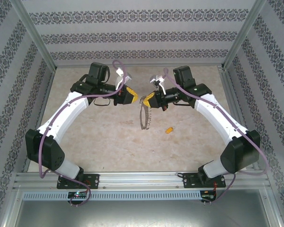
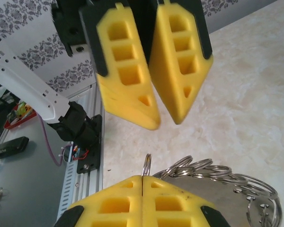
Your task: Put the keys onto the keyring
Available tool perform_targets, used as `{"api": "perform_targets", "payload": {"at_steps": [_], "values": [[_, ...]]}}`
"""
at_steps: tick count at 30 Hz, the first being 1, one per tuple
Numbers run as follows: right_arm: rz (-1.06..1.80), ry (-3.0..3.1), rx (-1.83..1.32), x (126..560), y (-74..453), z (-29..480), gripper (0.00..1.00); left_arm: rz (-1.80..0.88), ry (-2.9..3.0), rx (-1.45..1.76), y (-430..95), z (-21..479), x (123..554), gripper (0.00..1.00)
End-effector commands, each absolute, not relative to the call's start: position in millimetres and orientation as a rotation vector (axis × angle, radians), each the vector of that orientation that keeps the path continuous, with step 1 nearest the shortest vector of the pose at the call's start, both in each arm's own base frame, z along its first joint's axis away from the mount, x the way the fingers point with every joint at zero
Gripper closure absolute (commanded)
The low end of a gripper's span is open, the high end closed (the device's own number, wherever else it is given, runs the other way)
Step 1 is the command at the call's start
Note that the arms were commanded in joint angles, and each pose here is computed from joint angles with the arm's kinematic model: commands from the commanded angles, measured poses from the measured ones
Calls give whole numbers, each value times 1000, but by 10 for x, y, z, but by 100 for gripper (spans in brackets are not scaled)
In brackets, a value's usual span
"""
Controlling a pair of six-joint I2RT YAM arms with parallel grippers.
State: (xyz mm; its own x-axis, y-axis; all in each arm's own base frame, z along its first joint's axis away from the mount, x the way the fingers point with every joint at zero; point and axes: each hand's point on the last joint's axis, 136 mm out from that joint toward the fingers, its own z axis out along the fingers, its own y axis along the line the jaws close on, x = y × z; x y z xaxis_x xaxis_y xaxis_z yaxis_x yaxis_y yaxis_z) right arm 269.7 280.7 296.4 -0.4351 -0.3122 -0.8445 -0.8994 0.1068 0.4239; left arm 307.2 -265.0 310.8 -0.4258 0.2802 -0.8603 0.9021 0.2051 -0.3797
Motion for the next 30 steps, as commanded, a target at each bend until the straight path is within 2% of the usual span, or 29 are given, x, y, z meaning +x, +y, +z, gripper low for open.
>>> {"api": "perform_targets", "payload": {"at_steps": [1,30], "values": [[1360,1750,-1254,2596,2869,3092,100,-1320,1775,1163,-2670,3220,2936,80],[1349,1755,-1293,2593,2936,3081,100,-1506,1777,1274,-2832,3158,2680,80]]}}
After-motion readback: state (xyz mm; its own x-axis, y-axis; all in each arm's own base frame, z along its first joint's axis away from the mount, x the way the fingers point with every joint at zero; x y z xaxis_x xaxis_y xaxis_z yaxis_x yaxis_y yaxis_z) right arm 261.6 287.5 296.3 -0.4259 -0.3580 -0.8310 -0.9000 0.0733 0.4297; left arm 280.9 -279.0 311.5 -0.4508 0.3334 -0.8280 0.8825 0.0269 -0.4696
